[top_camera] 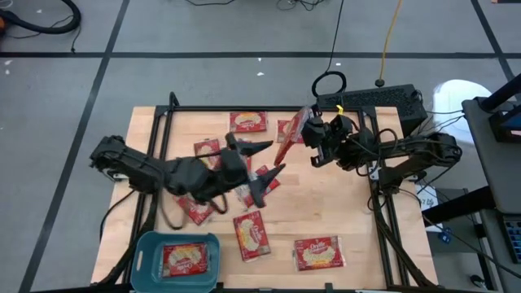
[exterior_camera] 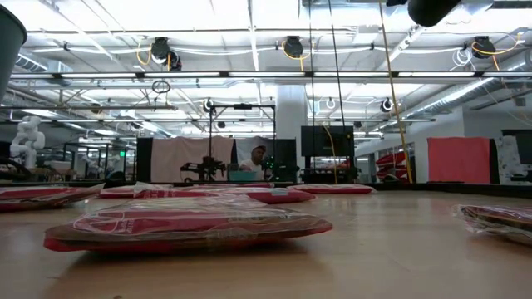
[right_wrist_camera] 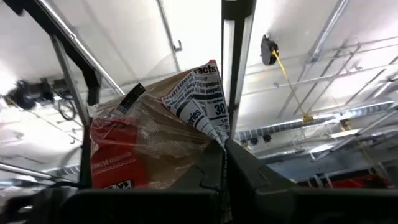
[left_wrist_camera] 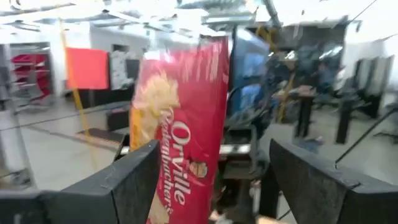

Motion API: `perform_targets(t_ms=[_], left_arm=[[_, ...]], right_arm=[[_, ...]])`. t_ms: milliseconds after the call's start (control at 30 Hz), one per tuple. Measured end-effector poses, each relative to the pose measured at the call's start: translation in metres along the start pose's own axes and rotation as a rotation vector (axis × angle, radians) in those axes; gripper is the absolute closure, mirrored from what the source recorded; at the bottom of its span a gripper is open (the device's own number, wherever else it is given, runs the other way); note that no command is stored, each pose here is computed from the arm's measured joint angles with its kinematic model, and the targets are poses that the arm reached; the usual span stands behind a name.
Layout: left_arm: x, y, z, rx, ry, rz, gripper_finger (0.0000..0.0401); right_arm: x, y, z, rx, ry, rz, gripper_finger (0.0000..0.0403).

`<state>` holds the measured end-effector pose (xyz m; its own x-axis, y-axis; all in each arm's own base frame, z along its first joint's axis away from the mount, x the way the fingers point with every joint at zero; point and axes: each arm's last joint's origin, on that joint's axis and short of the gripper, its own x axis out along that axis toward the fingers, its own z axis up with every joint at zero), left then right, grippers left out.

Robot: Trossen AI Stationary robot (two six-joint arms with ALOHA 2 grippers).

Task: Sort popcorn bags into baskets
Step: Put the popcorn sachet into the bin

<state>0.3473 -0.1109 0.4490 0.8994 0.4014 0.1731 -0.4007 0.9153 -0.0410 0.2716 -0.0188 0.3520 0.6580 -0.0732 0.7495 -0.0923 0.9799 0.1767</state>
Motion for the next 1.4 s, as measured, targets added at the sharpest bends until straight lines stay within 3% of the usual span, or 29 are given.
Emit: perform_targets(t_ms=[133,333,467,867,1067,1233,1400], left_arm=[[0.015,0.000,-0.011,-0.035,0.014,0.023,0.0119],[0.024,0.006,-0.021,-0.100,0.034,0.166,0.0157],[0.024,0.008,-0.021,-0.102,0.040,0.210,0.0207],[0.022,0.006,-0.024,-0.056,0.070,0.211,0.0377],[0.014,0.008,-0.017,-0.055,0.081,0.204,0.0378],[-0.003,0.017,-0.003,-0.021,0.123,0.210,0.0358],[-0.027,0.034,0.020,0.015,0.164,0.164,0.0380]], right_arm=[[0.000,-0.003,-0.007,-0.024,0.060,-0.051,0.0403],[-0.001,-0.003,-0.009,-0.012,0.091,-0.044,0.0403],[0.000,-0.003,-0.007,-0.011,0.084,-0.042,0.0403],[0.000,0.000,-0.002,0.024,0.090,-0.004,0.0399],[0.000,0.002,0.004,0.145,0.136,-0.008,0.0349],[-0.001,0.004,0.012,0.134,0.196,-0.020,0.0283],[-0.003,0.007,0.018,0.051,0.278,-0.009,0.0225]])
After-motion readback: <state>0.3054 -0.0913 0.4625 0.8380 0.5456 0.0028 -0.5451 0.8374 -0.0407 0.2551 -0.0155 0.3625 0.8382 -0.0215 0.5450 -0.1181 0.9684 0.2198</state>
